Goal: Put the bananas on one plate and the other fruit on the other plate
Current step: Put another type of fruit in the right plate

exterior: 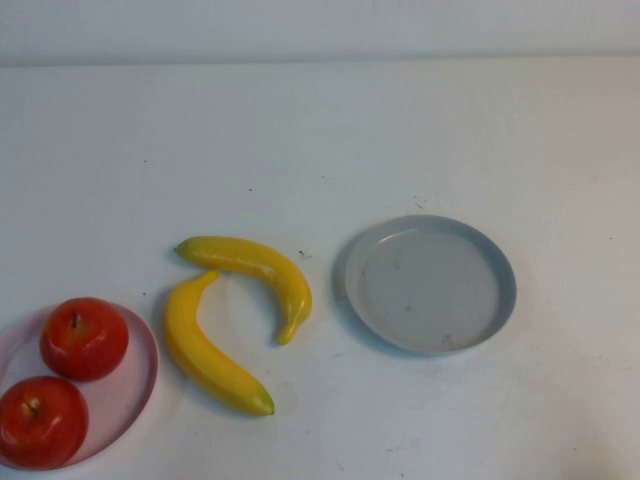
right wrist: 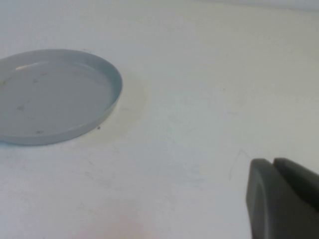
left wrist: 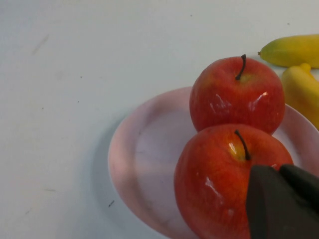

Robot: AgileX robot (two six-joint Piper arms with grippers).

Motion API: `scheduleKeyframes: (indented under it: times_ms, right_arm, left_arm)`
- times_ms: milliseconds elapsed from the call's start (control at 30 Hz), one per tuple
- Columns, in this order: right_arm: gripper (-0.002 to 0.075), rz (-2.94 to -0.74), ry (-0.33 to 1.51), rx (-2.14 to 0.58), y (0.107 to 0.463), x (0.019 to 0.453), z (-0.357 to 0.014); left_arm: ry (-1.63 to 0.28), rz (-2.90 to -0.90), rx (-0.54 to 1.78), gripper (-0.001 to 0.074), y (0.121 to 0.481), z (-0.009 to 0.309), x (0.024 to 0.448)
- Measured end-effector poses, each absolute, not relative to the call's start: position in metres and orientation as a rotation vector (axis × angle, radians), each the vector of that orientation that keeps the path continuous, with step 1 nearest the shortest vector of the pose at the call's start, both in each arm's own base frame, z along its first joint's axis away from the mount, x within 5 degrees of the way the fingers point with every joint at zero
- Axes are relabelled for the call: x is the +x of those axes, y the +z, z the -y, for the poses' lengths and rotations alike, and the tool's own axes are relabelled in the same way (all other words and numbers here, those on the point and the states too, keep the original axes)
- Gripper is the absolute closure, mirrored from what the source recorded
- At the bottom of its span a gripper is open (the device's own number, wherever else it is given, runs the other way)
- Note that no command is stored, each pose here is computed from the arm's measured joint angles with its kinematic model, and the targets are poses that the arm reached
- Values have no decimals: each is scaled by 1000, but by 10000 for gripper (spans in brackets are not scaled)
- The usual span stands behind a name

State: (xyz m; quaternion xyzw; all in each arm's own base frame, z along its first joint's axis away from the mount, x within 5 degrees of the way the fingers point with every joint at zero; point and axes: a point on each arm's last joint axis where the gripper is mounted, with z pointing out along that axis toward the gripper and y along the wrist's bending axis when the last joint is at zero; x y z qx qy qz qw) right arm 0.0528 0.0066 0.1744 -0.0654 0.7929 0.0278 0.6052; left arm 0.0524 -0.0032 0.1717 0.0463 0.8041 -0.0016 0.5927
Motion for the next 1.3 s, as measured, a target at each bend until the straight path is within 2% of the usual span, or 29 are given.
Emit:
scheduleKeyframes:
  times_ms: [67,367,500,700,900,1100,1300]
  right_arm:
    - [743,-1789,88,-133,179,54,-7]
    - [743,-1497,419,192,205,56,-7]
    - [743,-1528,565,287,210,54,-11]
    - [743,-1791,661,175,257,56,-28]
    - [743,-2186,541,-98,288,80,-39]
    - [743,-2396,479,-359,299,124,-49]
    - [743,-2470,495,-574,299,167,-70]
  left_arm:
    - [-4,-1870,108,732,172,3,52]
    - [-4,-1870,108,732,172,3,52]
    - [-2,-1870,109,732,172,3,52]
    - [-1,-1869,111,732,172,3,52]
    - [-1,-1869,111,732,172,3,52]
    - [-7,-1870,107,732,172,3,52]
    - [-7,-1870,107,732,172,3,52]
